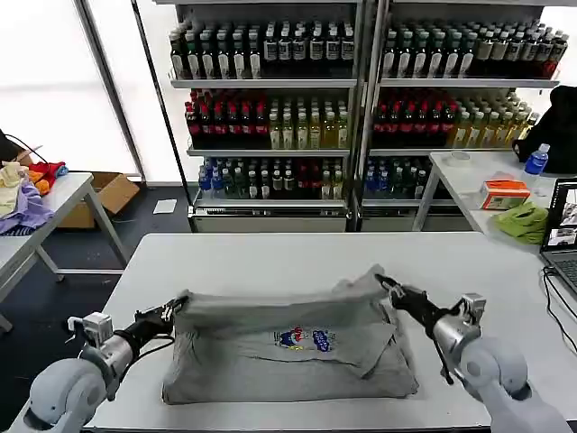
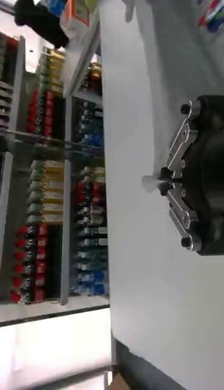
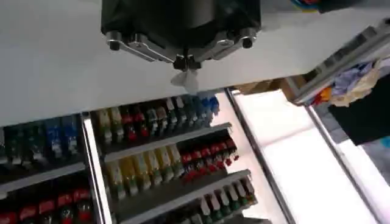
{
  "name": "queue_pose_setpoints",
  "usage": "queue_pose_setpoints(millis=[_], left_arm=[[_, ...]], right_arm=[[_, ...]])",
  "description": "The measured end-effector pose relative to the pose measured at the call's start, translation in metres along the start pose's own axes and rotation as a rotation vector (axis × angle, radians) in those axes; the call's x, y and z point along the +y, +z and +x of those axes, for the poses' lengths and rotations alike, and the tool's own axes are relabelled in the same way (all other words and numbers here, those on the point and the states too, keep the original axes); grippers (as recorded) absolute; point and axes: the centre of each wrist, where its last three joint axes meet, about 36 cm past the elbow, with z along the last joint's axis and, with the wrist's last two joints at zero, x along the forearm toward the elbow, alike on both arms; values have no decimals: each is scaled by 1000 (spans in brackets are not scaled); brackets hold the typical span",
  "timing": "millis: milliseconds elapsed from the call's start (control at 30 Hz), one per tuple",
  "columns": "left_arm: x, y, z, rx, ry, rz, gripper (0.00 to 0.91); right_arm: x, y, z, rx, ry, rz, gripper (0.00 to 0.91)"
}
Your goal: Fold and organize the clothes.
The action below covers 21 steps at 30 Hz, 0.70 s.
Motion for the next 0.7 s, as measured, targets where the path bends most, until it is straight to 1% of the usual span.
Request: queue_pose_setpoints(millis=[133,233,267,300,333,400,533,700], left_arm=[[-9,19,11,43,-2,4,30],[-16,31,19,68,5,1,30],[-18,34,22,75,3,0,494],[-20,36,25,82,1,0,907],[-21,37,27,88,-2,-4,907],[-23,38,31,96,-8,-10,907],[-26,38,40,105,-25,-19,907],[-26,32,53,98,-69,-38,907]], right_arm=[[6,22,14,46,21,11,0],[7,31,21,70,41,32,0],[8,33,23,77,48,43,81],[8,34,26,82,53,53,605],[8,36,28,85,58,65,907],[10,37,33,82,60,88,907],[11,35,41,49,68,145,907],[8,28,53,-30,90,194,907]])
